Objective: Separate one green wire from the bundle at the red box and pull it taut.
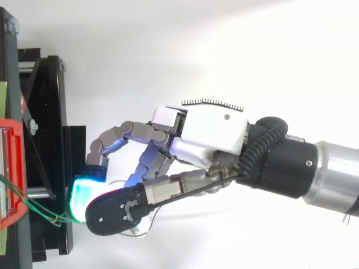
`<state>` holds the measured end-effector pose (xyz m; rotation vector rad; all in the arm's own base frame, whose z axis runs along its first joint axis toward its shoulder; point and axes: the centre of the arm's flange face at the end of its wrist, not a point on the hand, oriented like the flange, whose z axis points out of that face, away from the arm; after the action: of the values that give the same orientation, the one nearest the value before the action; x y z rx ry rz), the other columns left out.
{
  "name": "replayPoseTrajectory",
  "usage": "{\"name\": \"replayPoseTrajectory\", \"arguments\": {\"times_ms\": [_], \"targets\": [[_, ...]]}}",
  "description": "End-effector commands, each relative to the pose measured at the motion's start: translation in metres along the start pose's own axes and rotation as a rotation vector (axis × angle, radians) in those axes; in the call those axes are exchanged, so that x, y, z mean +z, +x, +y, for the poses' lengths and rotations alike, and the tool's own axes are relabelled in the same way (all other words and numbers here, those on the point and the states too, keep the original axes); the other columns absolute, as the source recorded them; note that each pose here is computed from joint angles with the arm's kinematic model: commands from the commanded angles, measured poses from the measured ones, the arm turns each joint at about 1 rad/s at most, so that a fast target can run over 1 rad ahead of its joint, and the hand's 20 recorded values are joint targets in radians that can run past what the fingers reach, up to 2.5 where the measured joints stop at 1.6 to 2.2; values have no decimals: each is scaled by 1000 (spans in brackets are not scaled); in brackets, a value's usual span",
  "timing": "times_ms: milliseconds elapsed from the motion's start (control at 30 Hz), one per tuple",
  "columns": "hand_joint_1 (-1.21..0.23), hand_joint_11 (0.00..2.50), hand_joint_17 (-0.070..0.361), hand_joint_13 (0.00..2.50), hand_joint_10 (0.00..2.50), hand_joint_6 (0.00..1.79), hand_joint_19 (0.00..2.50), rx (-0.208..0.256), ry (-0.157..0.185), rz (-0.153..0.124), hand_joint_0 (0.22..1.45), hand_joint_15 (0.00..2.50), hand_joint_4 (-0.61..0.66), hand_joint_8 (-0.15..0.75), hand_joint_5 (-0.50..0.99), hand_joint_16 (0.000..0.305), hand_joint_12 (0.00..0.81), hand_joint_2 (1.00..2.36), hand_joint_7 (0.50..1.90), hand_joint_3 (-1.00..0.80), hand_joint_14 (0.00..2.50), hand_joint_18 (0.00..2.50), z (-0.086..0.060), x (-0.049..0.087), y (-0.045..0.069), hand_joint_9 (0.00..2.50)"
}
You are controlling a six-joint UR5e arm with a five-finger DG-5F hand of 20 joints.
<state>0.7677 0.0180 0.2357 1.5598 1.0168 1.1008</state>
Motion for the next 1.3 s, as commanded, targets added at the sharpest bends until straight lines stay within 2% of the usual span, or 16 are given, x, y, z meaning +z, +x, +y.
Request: {"name": "replayPoseTrajectory", "arguments": {"times_ms": [0,133,367,500,633,700,867,900,1033,1100,1200,1267], "targets": [[-594,1207,116,1310,18,881,624,-6,-2,-1,554,810,96,271,-185,52,383,1000,935,-500,27,1036,0,0,1,1326],[-620,1218,121,1324,18,882,610,-19,-3,-7,521,809,109,280,-183,54,394,1000,932,-500,26,1058,-1,0,2,1337],[-840,1352,123,1341,11,903,579,-19,-10,-6,495,833,127,281,-202,54,393,1000,887,-500,26,1081,2,-1,5,1353],[-896,1419,115,1346,8,906,572,-19,-10,-6,526,849,84,255,-205,51,371,1000,876,-500,28,1062,2,0,5,1358],[-856,1436,104,1345,9,906,583,-21,-10,-6,662,869,32,225,-208,46,349,1000,898,-500,28,1033,2,0,5,1363],[-848,1454,104,1348,9,909,583,-20,-11,-7,680,866,13,224,-208,46,349,1000,907,-500,28,1033,3,0,5,1366],[-778,1460,107,1361,9,930,636,-21,-7,-6,663,887,-48,235,-218,48,355,1013,1131,-355,28,1039,2,0,5,1385],[-771,1473,107,1363,10,930,634,-19,-7,-6,660,885,-42,228,-218,48,358,1012,1140,-358,28,1040,3,-1,5,1384],[-734,1443,110,1361,10,932,662,-16,-7,-6,635,892,-15,230,-218,49,360,1011,1111,-362,28,1048,3,-1,5,1382],[-681,1434,112,1360,12,924,672,-16,-7,-6,614,897,6,243,-212,50,362,1012,1017,-339,26,1046,3,-1,5,1383],[-636,1423,115,1362,15,912,681,-14,-6,-3,594,886,38,242,-205,51,371,1013,1009,-316,27,1047,2,0,6,1392],[-580,1399,120,1369,15,885,671,-15,-7,-5,551,897,81,258,-200,53,379,1007,997,-409,26,1061,2,-1,6,1395]]}}
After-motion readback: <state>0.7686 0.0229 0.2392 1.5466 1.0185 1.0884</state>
